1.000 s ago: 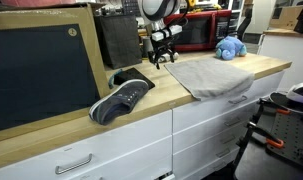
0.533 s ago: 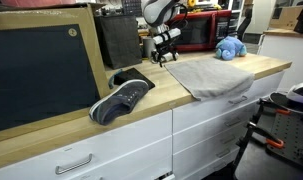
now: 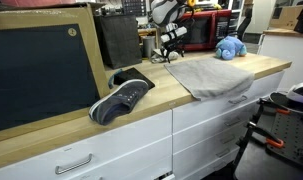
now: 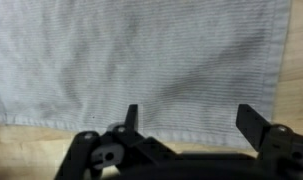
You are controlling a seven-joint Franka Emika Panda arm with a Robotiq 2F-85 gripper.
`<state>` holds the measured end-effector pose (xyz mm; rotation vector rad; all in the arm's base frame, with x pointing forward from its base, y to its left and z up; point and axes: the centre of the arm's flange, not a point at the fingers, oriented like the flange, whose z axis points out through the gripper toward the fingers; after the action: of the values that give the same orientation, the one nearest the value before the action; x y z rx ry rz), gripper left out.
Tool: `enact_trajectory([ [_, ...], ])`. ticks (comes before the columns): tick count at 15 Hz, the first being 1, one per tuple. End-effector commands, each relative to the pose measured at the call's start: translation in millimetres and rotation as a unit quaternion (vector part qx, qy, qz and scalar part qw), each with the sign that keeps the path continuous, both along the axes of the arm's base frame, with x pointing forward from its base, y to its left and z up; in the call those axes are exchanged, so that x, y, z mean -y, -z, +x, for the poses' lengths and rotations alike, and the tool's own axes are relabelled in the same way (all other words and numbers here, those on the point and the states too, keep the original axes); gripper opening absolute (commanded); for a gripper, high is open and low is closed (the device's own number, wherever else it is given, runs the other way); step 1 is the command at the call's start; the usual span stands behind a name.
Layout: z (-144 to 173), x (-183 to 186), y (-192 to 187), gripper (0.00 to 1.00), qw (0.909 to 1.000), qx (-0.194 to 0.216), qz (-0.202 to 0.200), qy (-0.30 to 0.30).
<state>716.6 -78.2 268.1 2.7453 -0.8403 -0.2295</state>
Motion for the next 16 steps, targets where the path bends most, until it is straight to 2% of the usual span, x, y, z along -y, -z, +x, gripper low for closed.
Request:
enact_trajectory([
  [1, 2, 14, 2, 1.00, 0.9996, -0.008, -0.006, 0.025],
  [10, -7, 10, 13, 1.00, 0.9996, -0.009, 0.000, 0.028],
  [14, 2, 9, -13, 1.00, 0.9984, 0.024, 0.022, 0.046],
  [16, 4, 8, -17, 1.00, 0.9968, 0.044, 0.020, 0.064],
])
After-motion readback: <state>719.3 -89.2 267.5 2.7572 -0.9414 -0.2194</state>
